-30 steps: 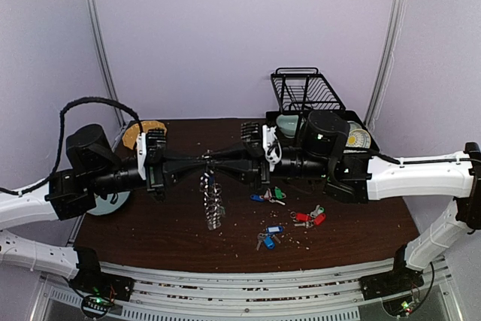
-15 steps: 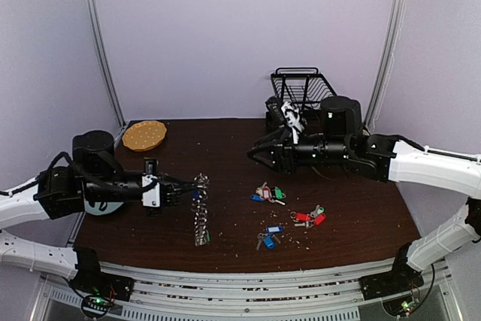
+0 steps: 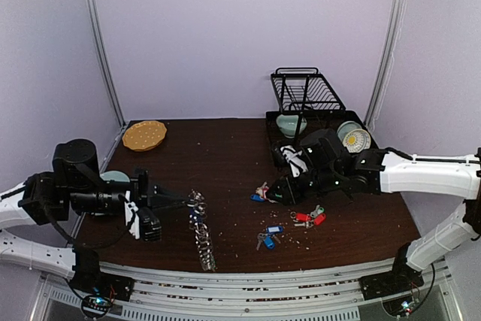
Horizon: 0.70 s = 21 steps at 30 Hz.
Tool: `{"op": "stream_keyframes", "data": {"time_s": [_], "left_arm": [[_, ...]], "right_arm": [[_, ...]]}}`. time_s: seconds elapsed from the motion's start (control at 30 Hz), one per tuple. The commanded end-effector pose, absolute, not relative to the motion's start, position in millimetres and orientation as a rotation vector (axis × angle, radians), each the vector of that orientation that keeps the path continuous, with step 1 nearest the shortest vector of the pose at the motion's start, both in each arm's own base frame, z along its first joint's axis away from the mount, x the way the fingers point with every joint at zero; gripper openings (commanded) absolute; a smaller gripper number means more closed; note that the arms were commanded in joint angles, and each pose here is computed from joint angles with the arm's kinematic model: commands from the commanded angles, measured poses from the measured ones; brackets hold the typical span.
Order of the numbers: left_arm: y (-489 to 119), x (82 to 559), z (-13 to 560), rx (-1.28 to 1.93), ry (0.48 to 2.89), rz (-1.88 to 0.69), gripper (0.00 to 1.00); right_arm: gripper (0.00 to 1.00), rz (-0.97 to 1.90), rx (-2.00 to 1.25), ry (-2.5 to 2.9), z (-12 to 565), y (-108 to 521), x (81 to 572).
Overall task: Put the keys on the keyring
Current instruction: Adjust the keyring on the key storage ring, then pick up the key from the center of the board.
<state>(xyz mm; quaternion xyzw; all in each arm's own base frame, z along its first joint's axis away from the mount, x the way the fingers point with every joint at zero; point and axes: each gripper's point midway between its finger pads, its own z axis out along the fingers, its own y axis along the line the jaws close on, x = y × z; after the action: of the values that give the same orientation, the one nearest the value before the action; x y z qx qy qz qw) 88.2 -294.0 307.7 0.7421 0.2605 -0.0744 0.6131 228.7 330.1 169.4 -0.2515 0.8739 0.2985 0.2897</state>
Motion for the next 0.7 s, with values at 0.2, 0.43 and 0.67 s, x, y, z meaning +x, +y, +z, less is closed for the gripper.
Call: {"op": "stream_keyframes", "data": {"time_s": [0.2,0.43,0.67], "left_arm": [[-289.5,60.8,373.8,1.453,0.431,-0.332,0.00],[-301.2,73.5,373.4,1.359,0.598,-0.469,0.00],[-302.4,87.0,349.7,1.270,0.733,-0.533,0.00]], "right_arm": [[0.34,0.805,-0.725,2.415,140.3,335.2,218.3],[0.32,0.644,-0.578,2.552,112.0,299.6,214.0],[0.31,0.719,-0.529,2.569,103.0,315.4,197.5]]}}
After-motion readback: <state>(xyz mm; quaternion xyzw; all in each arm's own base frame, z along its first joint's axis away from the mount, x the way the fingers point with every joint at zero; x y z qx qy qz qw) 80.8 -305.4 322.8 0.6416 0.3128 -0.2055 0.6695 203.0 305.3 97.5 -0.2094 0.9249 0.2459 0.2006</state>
